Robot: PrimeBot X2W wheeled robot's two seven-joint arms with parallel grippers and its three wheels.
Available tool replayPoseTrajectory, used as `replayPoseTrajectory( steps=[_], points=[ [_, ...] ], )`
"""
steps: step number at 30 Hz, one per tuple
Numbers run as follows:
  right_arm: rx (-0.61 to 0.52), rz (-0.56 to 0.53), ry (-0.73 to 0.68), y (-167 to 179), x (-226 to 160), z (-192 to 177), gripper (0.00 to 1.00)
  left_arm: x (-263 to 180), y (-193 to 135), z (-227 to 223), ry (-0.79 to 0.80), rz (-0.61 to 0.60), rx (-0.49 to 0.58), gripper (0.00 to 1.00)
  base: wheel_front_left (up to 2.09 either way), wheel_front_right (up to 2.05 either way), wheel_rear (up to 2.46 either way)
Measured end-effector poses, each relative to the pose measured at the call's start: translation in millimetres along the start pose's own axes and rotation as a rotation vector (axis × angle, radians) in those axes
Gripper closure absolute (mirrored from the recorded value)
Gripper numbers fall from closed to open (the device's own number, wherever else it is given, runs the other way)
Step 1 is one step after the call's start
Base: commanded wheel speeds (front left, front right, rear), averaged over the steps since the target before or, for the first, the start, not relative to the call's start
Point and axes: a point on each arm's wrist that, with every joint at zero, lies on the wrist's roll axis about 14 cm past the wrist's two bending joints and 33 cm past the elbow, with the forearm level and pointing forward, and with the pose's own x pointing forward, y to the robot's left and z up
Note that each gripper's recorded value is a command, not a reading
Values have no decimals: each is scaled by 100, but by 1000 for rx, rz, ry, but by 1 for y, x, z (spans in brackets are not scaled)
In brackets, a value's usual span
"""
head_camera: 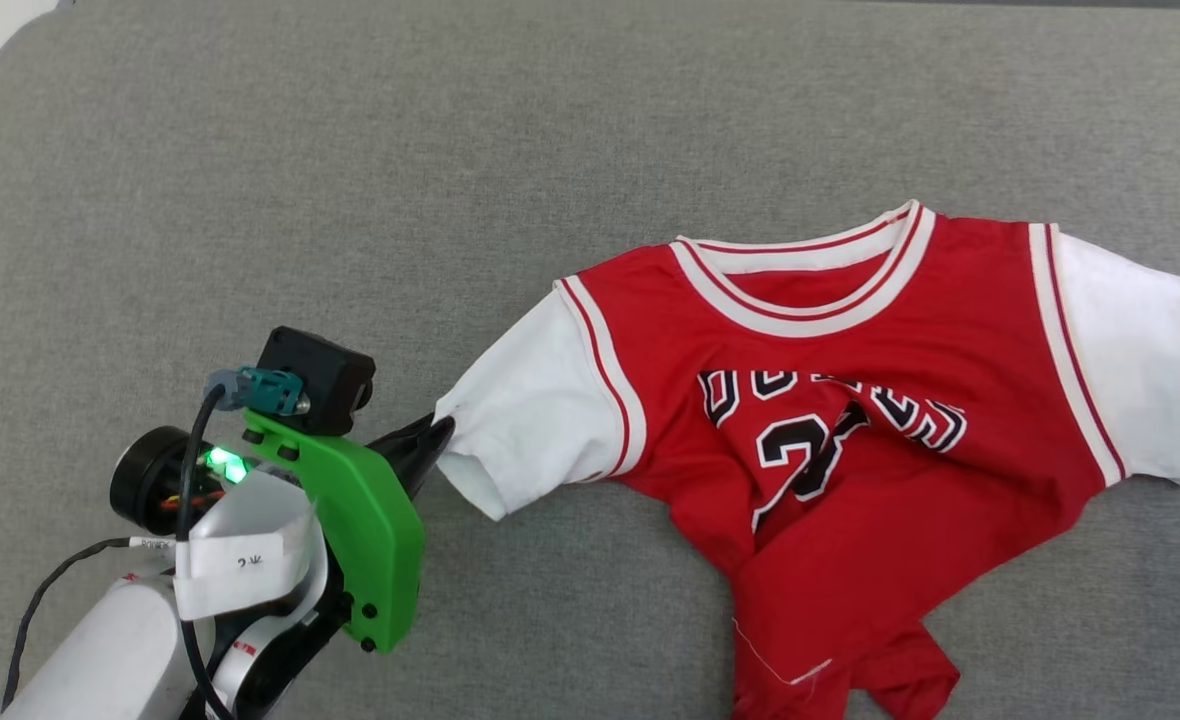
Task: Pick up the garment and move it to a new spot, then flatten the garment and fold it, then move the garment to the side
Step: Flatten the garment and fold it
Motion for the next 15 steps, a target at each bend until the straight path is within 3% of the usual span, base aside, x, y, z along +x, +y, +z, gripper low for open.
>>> replayPoseTrajectory(
  steps=[15],
  points=[
    [-30,22,212,9,82,-34,0,13,12,-22,44,23,-71,100,0,0,0]
  ],
)
